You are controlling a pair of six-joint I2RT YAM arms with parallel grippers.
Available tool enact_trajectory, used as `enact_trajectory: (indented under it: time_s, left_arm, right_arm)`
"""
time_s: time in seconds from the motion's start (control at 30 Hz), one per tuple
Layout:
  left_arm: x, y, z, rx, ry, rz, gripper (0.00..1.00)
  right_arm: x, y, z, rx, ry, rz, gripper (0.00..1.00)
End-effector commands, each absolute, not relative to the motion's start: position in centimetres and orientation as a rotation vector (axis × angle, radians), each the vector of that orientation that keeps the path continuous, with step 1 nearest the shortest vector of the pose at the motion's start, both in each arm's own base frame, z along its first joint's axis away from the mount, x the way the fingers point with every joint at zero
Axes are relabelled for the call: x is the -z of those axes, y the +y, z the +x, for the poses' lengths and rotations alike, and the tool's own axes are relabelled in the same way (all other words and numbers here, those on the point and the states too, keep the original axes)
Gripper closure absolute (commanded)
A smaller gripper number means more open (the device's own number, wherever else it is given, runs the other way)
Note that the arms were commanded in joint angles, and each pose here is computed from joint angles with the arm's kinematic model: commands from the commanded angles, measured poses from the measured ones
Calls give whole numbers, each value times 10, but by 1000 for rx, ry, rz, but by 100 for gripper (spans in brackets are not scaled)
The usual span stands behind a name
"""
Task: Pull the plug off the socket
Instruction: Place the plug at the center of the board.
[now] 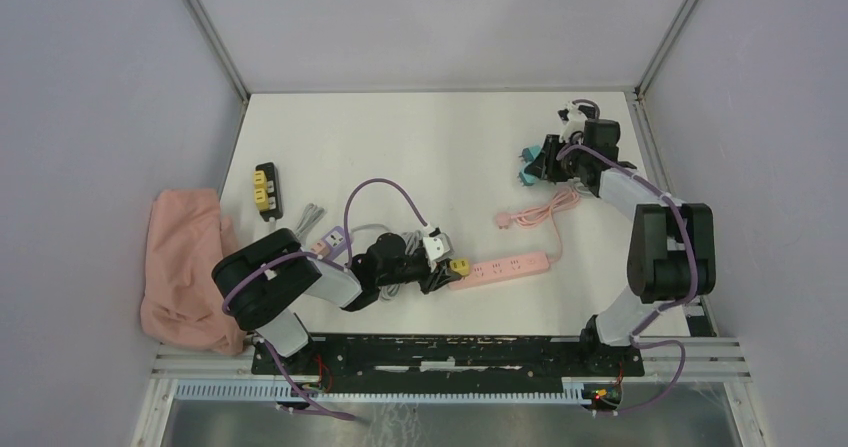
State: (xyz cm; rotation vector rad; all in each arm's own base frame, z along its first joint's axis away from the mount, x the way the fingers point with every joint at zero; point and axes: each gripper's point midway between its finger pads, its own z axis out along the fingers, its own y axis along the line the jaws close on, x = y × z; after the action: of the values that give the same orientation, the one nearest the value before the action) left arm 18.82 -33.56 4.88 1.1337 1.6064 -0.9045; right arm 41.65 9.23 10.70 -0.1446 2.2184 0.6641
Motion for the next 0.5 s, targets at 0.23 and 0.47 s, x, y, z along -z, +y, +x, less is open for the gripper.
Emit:
enact_trajectory:
  time_s: [0.23,0.47]
  left_arm:
    - [-43,-328,199,843,1648,1084,97]
    - [-42,-329,200,842,1656,1088,97]
  right_arm:
    - [-99,98,465,-743,2255,-37,64]
    - [-104,90,465,-676,2261,-102,36]
